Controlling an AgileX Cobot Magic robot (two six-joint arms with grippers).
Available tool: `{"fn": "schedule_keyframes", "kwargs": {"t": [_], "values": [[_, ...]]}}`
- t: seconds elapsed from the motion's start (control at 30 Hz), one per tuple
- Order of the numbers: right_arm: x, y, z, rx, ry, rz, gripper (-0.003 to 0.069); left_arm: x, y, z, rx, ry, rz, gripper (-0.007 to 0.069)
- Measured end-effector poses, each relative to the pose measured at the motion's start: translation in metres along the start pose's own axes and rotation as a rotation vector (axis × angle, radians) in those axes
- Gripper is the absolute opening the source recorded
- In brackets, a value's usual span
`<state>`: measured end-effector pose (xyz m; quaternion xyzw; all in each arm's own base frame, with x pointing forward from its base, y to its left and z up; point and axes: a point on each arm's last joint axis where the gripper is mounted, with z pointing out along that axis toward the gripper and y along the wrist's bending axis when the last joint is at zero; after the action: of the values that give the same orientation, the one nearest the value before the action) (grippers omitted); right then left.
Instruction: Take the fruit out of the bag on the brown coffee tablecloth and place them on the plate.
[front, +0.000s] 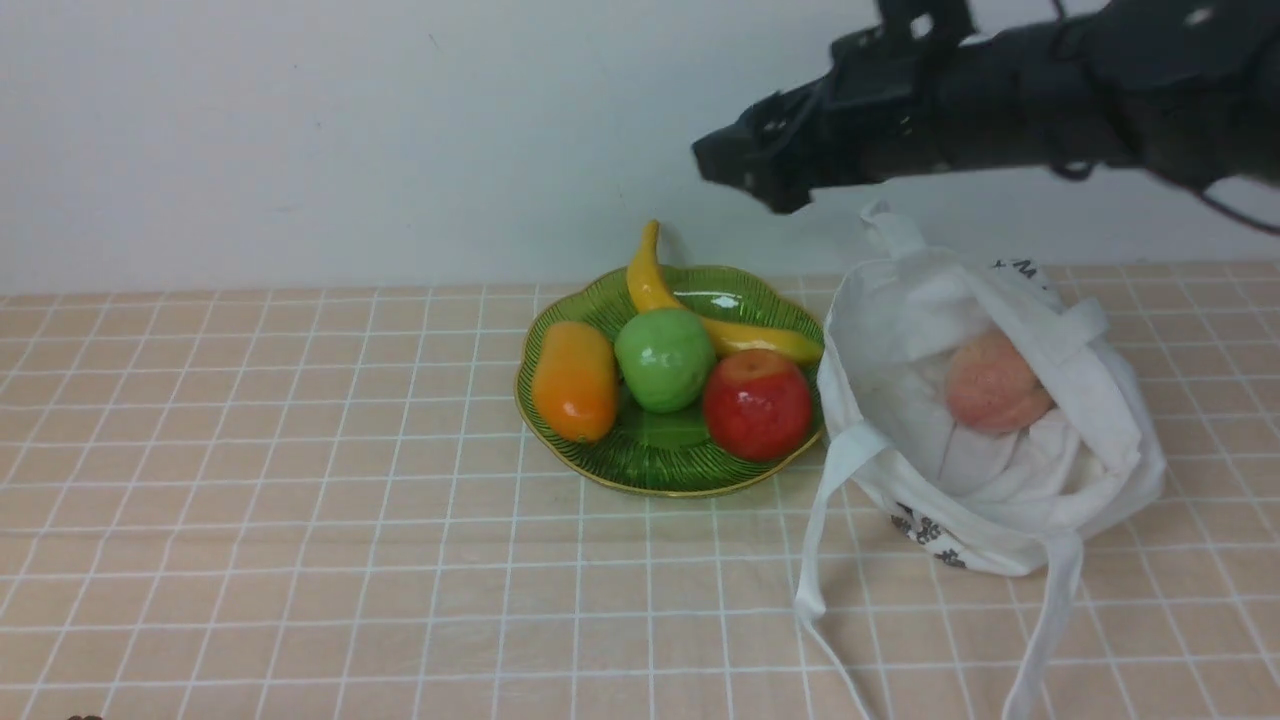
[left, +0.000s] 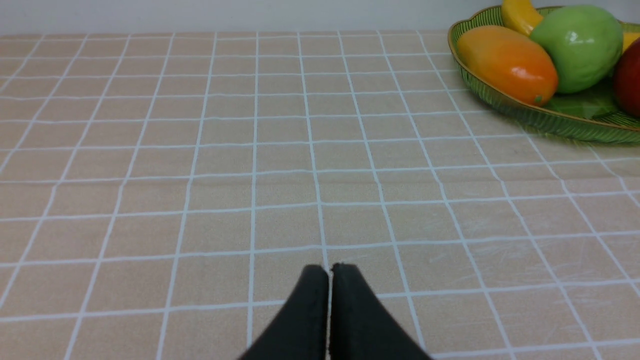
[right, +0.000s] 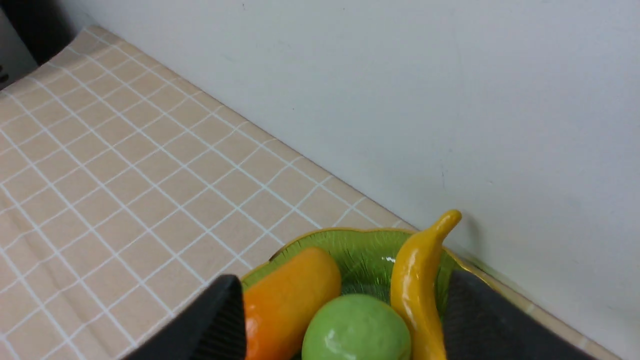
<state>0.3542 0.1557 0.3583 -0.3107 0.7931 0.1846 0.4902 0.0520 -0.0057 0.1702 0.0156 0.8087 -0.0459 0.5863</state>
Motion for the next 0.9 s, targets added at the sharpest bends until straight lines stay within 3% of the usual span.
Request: {"fn": "schedule_keyframes", "kwargs": {"t": [0.13, 0.23, 0.33, 0.5, 0.63, 0.9], "values": [[-0.010, 0.000, -0.055, 0.057, 0.079, -0.028, 0.0245, 0.000, 0.000, 0.000, 0.000, 0.000, 0.000, -0.0008], [-0.011, 0.004, -0.099, 0.133, 0.166, -0.056, 0.0074, 0.000, 0.000, 0.000, 0.000, 0.000, 0.000, -0.0008], [-0.009, 0.011, -0.136, 0.201, 0.238, -0.029, 0.0007, 0.000, 0.000, 0.000, 0.000, 0.000, 0.000, -0.0008], [0.014, 0.035, -0.199, 0.298, 0.275, 0.009, -0.0012, 0.000, 0.000, 0.000, 0.000, 0.000, 0.000, -0.0008], [0.048, 0.055, -0.227, 0.315, 0.241, 0.037, -0.0012, 0.000, 0.000, 0.000, 0.000, 0.000, 0.000, -0.0008], [0.120, 0.087, -0.260, 0.380, 0.010, 0.104, -0.0013, 0.000, 0.000, 0.000, 0.000, 0.000, 0.000, -0.0008]]}}
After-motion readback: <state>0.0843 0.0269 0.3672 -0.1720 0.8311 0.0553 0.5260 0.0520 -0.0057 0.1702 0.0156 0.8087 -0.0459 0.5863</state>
